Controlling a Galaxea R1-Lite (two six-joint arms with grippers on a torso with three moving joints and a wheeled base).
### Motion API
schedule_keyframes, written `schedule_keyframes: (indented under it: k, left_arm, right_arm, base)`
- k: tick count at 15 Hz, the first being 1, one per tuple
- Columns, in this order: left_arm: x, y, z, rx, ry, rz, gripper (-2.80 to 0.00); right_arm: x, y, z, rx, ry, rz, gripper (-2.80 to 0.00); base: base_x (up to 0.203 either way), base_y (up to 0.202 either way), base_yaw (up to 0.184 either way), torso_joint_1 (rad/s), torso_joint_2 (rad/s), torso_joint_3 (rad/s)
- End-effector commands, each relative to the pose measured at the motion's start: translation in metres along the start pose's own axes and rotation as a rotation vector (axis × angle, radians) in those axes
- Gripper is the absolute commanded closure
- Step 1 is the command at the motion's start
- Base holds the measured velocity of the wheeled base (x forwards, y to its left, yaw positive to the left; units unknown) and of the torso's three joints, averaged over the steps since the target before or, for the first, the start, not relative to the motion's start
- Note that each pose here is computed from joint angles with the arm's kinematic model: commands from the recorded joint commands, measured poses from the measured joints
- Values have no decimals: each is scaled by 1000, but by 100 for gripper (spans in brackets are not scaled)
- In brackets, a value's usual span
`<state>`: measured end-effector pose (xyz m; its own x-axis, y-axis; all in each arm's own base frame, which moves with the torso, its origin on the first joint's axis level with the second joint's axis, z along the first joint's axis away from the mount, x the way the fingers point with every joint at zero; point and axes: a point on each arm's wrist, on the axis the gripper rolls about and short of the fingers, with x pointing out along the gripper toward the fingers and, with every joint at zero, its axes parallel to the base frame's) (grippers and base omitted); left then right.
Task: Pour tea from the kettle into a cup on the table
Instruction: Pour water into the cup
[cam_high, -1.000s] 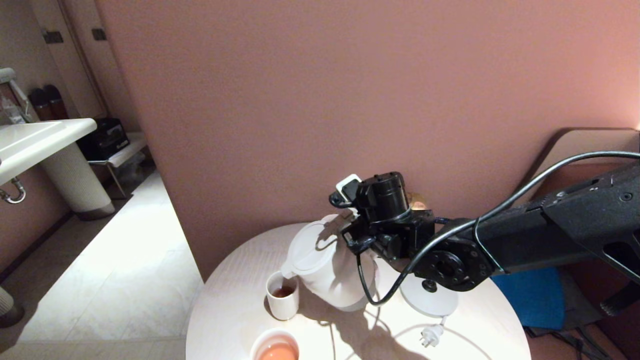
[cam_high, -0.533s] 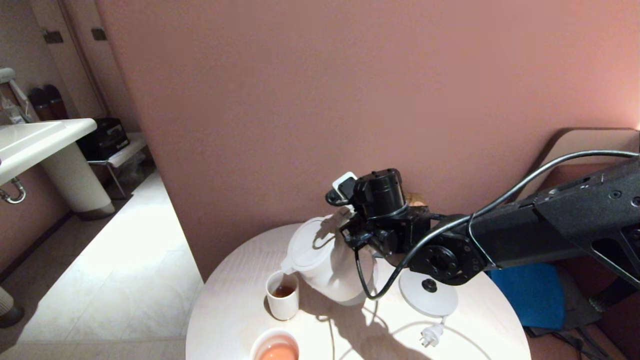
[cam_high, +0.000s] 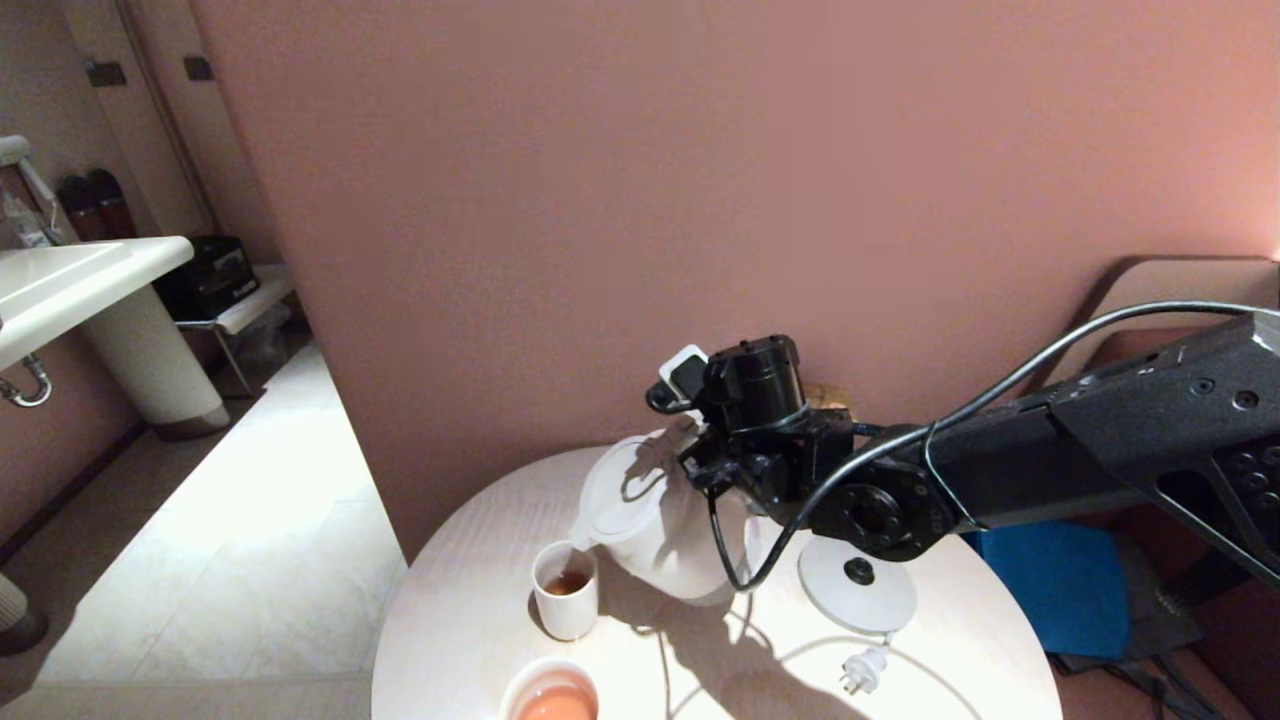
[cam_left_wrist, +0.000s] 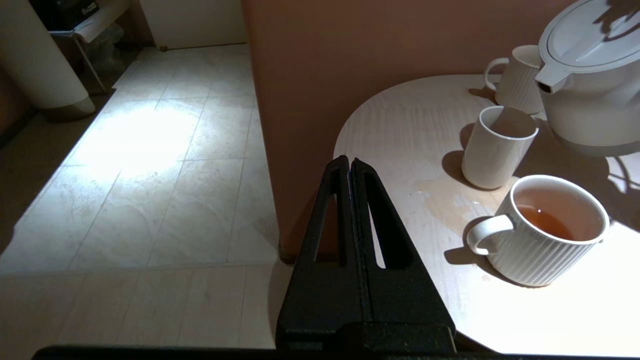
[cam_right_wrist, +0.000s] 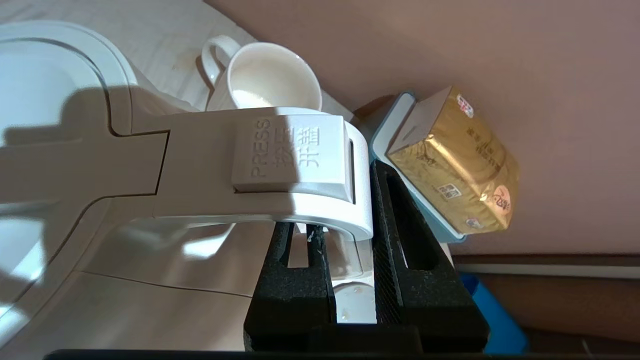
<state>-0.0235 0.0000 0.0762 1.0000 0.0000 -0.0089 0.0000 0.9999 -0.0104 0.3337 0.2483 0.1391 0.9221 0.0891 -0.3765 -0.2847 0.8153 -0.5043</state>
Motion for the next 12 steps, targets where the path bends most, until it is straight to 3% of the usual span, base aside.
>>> schedule_keyframes:
  k: [1,6,12]
  left_arm:
    - [0,0,0,0,0,0,0]
    - [0,0,0,0,2,0,0]
    - [0,0,0,0,2,0,0]
  right_arm:
    - [0,0,0,-4,1,-1,0]
    - [-4,3,-1,-60,38,22,0]
    - [-6,4,7,-71,28,27,0]
  base:
    - [0,0,0,0,0,0]
    - [0,0,0,0,0,0]
    - [0,0,0,0,0,0]
